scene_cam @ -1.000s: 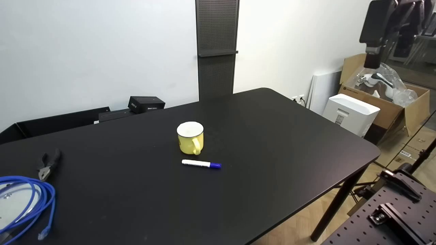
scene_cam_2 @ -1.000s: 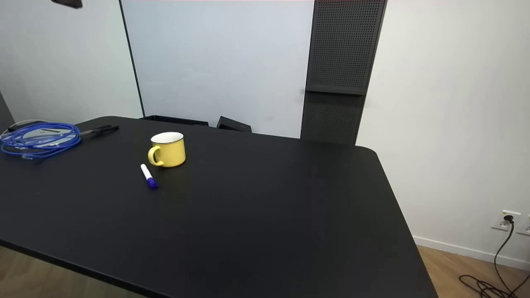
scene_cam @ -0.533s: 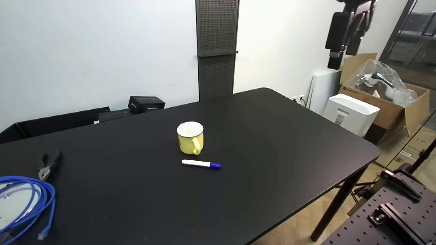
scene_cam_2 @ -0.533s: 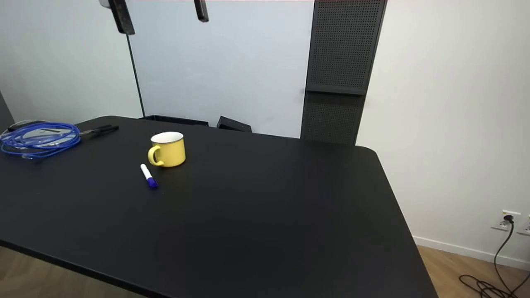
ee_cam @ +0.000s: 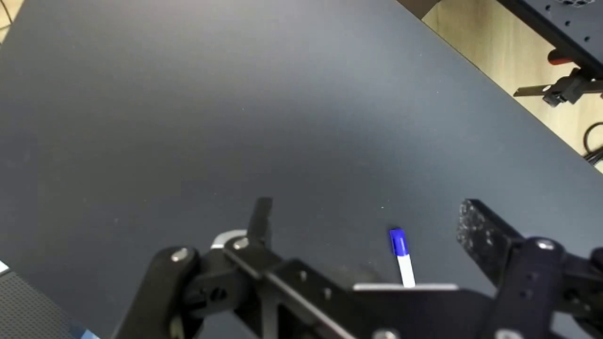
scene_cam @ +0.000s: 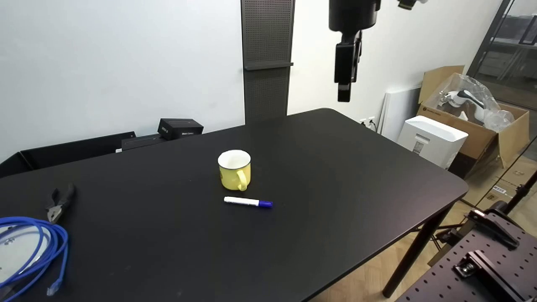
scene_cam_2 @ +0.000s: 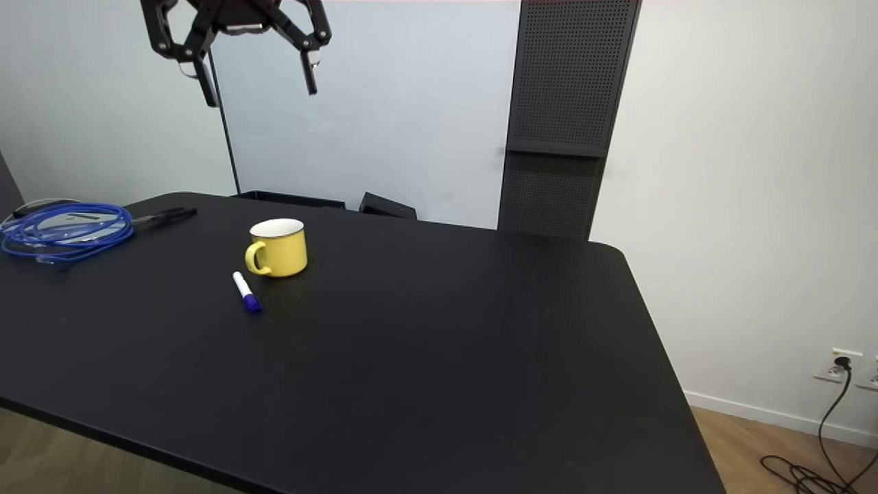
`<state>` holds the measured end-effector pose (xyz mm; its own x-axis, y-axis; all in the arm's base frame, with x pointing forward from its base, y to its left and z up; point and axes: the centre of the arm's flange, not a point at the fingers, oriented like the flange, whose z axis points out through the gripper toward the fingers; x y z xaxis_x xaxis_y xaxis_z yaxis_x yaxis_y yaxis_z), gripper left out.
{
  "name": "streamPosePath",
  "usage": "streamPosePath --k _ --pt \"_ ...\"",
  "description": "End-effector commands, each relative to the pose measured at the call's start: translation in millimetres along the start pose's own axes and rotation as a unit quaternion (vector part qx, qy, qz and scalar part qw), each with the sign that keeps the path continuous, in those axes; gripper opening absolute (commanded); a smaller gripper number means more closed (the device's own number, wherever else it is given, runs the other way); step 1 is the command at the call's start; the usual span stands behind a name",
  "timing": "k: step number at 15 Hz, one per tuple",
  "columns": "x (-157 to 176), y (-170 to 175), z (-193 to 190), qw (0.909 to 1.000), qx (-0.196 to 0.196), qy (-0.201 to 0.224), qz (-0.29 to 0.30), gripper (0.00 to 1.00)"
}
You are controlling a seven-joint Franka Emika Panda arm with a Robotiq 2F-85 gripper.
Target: Place the blue marker in the yellow mug
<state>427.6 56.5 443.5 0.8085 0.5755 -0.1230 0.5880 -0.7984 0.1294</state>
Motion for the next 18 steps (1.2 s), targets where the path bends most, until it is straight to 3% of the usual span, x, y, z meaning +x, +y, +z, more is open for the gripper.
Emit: streamPosePath --k 1,7,12,18 --pt "10.9 -3.7 4.9 0.9999 0.001 -0.005 -0.01 1.0" --pt "28.0 -6.3 20.4 0.9993 -0.005 -0.017 -0.034 1.0" --pt "66.1 -28.2 49.8 0.9952 -0.001 0.05 -0.084 1.0" --pt "110.5 -50.9 99.9 0.9911 0.055 0.096 -0.075 1.0"
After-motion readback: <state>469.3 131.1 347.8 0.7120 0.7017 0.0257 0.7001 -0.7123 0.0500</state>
